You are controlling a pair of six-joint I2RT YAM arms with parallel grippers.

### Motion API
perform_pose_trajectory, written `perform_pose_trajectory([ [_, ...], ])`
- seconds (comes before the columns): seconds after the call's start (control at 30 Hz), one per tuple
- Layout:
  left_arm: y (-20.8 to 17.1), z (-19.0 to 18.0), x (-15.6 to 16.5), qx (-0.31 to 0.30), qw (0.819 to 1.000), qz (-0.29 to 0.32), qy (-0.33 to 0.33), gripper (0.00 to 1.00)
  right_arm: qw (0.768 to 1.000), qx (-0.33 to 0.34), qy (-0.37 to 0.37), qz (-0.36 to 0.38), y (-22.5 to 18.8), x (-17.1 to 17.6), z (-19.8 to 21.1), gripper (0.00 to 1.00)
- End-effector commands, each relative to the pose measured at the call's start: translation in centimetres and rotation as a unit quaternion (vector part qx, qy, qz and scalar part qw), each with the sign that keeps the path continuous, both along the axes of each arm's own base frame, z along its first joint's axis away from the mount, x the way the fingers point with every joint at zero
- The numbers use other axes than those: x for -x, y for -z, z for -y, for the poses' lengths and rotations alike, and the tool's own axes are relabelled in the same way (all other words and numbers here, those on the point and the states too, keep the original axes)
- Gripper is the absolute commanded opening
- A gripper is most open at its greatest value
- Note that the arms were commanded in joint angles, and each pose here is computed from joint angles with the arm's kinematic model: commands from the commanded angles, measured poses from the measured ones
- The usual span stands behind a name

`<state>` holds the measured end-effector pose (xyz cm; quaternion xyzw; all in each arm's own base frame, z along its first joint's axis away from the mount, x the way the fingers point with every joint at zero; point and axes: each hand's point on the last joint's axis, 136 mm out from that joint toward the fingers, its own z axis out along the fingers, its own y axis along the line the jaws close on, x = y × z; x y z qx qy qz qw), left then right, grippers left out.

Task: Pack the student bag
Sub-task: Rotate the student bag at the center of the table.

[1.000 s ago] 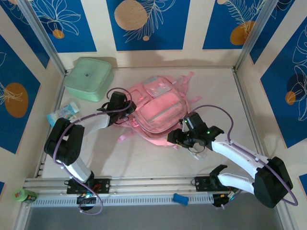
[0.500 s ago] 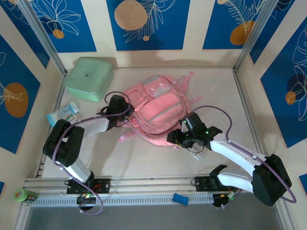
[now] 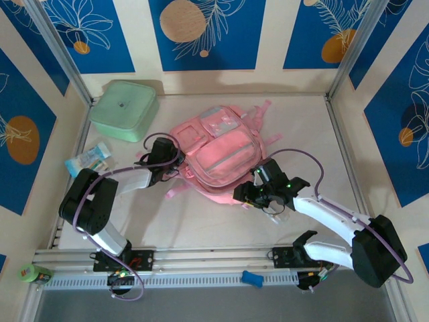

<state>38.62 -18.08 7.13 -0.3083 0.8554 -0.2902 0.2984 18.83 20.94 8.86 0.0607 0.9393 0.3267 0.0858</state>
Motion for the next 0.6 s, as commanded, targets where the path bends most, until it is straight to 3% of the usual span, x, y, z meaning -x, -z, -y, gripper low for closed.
perform_pose_trajectory([
  [0.0, 0.5, 0.5, 0.0, 0.006, 1.0, -0.003, 0.009, 0.31, 1.0, -0.004, -0.001, -0.002, 0.0, 0.2, -0.1, 0.5],
  [0.3, 0.0, 2.6, -2.1, 0.03, 0.999, 0.012, 0.022, 0.31, 1.0, -0.005, 0.002, 0.0, 0.1, 0.0, -0.1, 0.5],
  [0.43, -0.1, 3.6, -2.6, 0.036, 0.999, 0.016, 0.027, 0.27, 1.0, 0.0, 0.003, -0.007, 0.6, -0.2, -0.2, 0.5],
  [0.57, -1.0, 4.1, -3.2, 0.041, 0.999, 0.025, 0.026, 0.17, 1.0, 0.006, 0.006, -0.003, 0.7, -0.6, 0.1, 0.5],
])
